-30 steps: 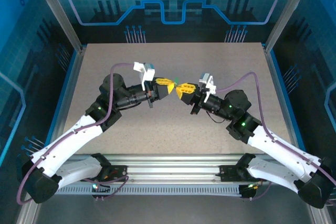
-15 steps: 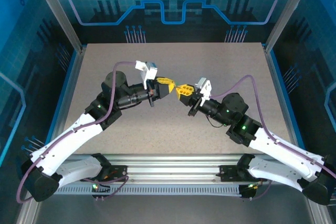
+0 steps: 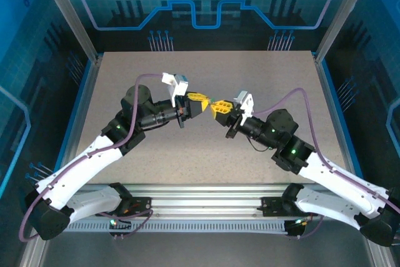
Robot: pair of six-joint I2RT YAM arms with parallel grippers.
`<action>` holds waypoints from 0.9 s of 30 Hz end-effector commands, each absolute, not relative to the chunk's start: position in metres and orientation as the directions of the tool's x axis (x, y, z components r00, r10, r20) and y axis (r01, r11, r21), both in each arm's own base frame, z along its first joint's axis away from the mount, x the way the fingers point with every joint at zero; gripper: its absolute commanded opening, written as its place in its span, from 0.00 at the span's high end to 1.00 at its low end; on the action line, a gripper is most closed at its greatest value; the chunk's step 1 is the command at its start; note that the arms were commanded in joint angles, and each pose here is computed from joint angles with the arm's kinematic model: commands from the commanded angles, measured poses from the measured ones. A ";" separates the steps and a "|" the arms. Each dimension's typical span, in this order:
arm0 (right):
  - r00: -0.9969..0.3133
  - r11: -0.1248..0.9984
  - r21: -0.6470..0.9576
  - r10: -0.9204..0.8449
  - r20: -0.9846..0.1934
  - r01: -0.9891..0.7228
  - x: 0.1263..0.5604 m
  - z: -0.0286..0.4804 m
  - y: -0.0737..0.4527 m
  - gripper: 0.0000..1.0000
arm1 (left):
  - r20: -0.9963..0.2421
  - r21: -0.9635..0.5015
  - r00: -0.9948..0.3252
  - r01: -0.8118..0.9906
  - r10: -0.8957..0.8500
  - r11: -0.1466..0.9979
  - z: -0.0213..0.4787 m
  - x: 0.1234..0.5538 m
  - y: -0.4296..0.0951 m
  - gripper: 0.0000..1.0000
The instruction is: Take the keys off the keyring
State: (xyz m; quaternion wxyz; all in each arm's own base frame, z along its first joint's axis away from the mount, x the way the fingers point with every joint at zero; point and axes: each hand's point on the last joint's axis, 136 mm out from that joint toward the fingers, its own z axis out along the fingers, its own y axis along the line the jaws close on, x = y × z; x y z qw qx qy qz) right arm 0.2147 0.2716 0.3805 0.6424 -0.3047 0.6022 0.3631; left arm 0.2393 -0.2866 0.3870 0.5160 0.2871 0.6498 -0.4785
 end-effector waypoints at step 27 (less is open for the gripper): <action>-0.334 0.389 0.342 0.090 -0.938 -0.855 0.208 0.416 0.278 1.00 | -0.971 -0.193 -0.135 0.927 -0.196 0.320 0.394 0.211 -0.277 0.44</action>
